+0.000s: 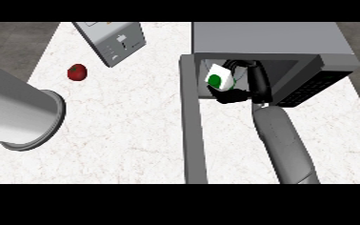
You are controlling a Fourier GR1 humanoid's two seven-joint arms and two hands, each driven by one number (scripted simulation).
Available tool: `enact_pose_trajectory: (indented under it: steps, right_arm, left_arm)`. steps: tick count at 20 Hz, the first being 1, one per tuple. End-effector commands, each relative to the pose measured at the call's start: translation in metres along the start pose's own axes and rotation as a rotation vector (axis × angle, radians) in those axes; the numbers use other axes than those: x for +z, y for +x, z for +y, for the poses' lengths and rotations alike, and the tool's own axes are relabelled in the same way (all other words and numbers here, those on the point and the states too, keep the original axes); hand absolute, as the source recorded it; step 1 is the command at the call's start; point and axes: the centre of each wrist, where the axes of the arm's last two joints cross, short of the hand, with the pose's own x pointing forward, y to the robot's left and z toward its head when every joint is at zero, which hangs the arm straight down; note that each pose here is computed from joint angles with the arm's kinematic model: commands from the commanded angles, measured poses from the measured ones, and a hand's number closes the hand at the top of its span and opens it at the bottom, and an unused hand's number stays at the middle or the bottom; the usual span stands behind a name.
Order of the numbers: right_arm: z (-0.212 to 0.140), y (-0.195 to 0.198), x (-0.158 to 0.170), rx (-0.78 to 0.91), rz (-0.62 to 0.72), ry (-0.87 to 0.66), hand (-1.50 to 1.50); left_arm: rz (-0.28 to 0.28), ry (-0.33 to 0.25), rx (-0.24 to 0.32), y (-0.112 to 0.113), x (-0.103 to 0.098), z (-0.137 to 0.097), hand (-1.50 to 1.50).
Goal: Pick up the milk, place it into the microwave and close the microwave
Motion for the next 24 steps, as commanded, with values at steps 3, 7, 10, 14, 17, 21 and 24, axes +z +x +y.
enact_pose_trajectory:
  steps: [3,7,10,14,17,21,24]
  right_arm:
    - [0.009,0.003,-0.042,0.133,0.025,0.009,1.50]
    - [0.011,0.005,-0.062,0.214,0.053,-0.030,1.50]
    - [0.007,0.001,-0.067,0.284,0.049,-0.049,1.50]
    - [0.002,0.007,-0.082,0.295,0.065,-0.102,1.50]
    - [-0.006,0.001,-0.079,0.348,0.061,-0.150,1.50]
    - [-0.045,0.004,-0.090,0.500,0.006,-0.230,1.50]
    - [-0.047,0.003,-0.091,0.546,-0.015,-0.232,1.50]
  left_arm:
    - [0.016,-0.008,0.016,-0.002,-0.003,0.003,-1.50]
    - [0.018,-0.027,-0.010,-0.006,0.001,-0.001,-1.50]
    - [-0.003,-0.036,0.009,-0.013,-0.009,0.004,-1.50]
    - [0.005,-0.051,0.017,-0.010,-0.015,0.004,-1.50]
    - [-0.002,-0.052,0.020,-0.022,-0.021,0.004,-1.50]
    - [-0.011,-0.065,0.014,-0.019,-0.019,0.011,-1.50]
    - [-0.010,-0.083,0.022,-0.021,-0.031,0.006,-1.50]
